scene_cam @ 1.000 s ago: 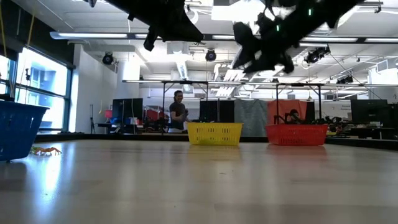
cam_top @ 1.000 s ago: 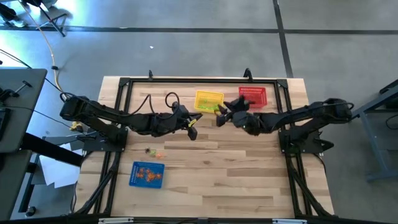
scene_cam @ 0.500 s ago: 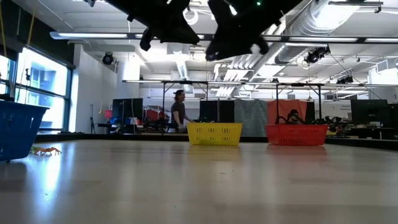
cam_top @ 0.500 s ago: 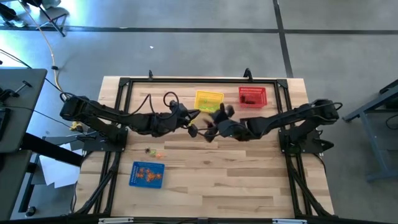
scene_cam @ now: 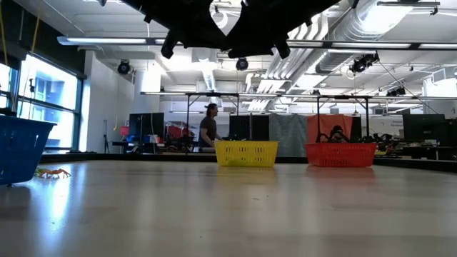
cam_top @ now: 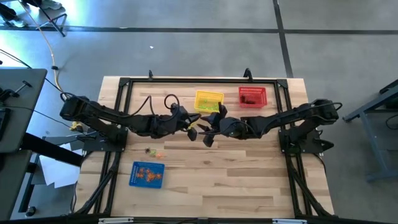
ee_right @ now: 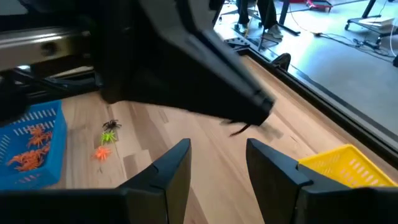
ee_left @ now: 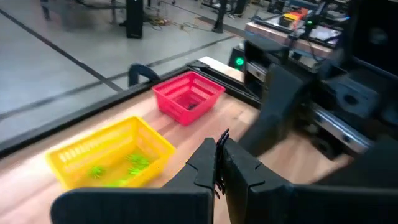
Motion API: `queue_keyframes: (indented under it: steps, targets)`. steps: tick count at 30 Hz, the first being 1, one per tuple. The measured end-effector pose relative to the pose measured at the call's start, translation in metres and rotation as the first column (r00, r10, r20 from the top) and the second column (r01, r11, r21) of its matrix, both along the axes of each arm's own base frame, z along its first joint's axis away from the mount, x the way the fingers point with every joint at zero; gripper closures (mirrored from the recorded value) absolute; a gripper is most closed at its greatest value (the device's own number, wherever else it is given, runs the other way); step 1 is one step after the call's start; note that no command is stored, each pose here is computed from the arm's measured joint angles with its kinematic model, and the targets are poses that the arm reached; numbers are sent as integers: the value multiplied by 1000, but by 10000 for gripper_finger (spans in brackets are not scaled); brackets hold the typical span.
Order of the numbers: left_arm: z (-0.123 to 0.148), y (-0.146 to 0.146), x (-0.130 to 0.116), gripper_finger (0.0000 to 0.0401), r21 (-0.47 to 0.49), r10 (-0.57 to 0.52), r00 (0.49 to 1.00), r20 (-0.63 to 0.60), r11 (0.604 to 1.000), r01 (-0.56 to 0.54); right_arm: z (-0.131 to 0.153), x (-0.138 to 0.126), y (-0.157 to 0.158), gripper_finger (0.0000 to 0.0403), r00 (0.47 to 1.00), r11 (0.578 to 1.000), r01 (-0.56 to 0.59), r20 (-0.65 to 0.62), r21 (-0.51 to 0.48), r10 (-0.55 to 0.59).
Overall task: Sort Halloween decoration
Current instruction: Put the black spider toy into the red bin
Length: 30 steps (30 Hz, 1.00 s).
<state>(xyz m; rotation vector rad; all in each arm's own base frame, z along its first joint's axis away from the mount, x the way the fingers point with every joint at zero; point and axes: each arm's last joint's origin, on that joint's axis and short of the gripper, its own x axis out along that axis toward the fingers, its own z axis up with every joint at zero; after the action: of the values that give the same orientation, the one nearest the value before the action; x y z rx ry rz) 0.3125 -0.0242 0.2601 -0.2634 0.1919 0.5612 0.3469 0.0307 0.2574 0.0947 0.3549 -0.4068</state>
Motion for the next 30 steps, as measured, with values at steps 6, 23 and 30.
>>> queue_keyframes:
  steps: [6,23,30]
  targets:
    - [0,-12,-1,401,-31,-38,999,16,999,38,0,0,-1,254,1000,1000,-6,-7,-23,6]
    - [0,-20,-2,401,-48,-58,998,27,997,60,4,3,2,254,992,993,-121,19,-19,121]
    - [0,-20,-2,401,-48,-58,998,27,997,59,3,3,2,299,991,991,-134,19,-14,134]
